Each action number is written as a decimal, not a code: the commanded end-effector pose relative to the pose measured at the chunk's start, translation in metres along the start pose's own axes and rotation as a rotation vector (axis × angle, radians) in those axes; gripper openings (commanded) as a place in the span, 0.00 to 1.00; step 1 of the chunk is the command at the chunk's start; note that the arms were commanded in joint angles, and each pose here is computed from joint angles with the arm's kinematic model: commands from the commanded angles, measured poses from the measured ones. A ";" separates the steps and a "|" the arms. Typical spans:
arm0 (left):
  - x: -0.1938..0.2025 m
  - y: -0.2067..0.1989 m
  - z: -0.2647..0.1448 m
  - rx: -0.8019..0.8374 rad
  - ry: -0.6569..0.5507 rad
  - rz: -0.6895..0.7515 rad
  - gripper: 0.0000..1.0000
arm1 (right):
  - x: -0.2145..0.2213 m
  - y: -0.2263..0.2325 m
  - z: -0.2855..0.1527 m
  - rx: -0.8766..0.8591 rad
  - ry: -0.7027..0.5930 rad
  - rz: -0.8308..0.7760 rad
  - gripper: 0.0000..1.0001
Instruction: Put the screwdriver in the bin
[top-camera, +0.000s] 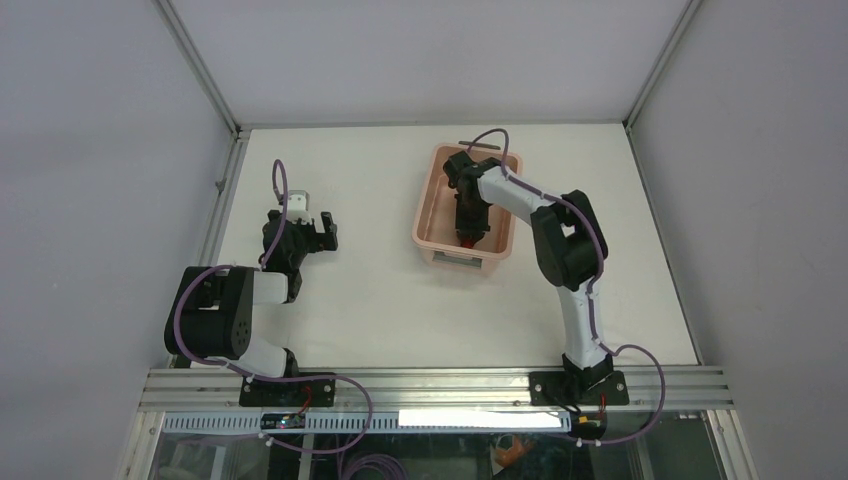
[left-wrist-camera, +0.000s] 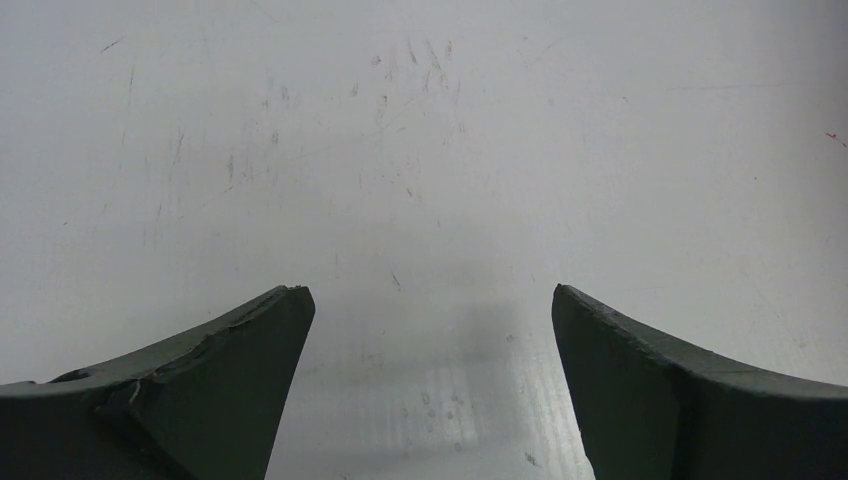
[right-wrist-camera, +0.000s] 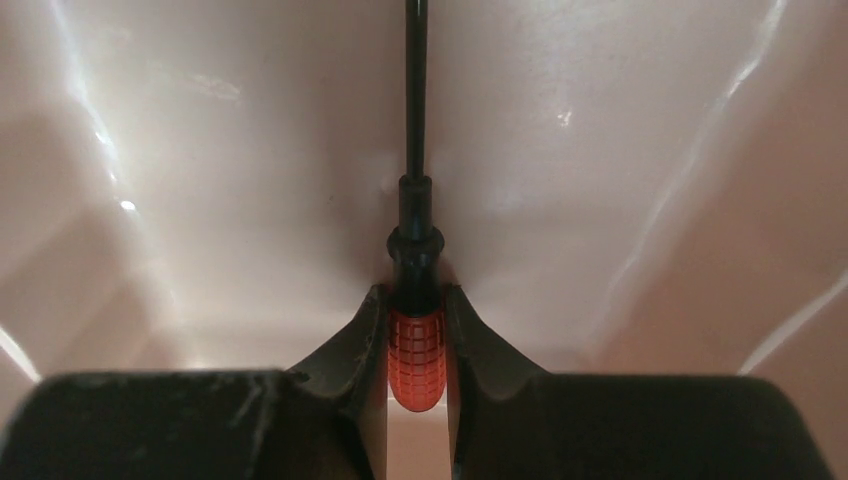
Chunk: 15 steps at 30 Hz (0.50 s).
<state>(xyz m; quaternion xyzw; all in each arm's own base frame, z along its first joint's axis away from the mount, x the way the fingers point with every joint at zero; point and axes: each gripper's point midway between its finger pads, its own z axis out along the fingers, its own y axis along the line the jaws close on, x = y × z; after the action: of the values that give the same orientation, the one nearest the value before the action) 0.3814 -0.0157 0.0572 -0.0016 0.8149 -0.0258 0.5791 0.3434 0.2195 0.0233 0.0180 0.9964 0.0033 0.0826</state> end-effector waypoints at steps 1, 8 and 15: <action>-0.025 -0.002 0.005 0.002 -0.084 -0.010 0.99 | -0.017 0.000 0.003 0.026 -0.089 0.040 0.16; -0.025 -0.002 0.005 0.003 -0.084 -0.010 0.99 | -0.027 -0.005 -0.024 0.039 -0.164 0.058 0.48; -0.025 -0.002 0.005 0.003 -0.084 -0.010 0.99 | -0.046 0.001 -0.094 -0.009 -0.310 0.034 0.79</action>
<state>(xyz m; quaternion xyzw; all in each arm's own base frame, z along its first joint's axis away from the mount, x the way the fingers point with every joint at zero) 0.3814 -0.0157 0.0572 -0.0016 0.8149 -0.0258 0.5791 0.3565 0.2109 0.0442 0.0345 0.9895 -0.0254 0.1378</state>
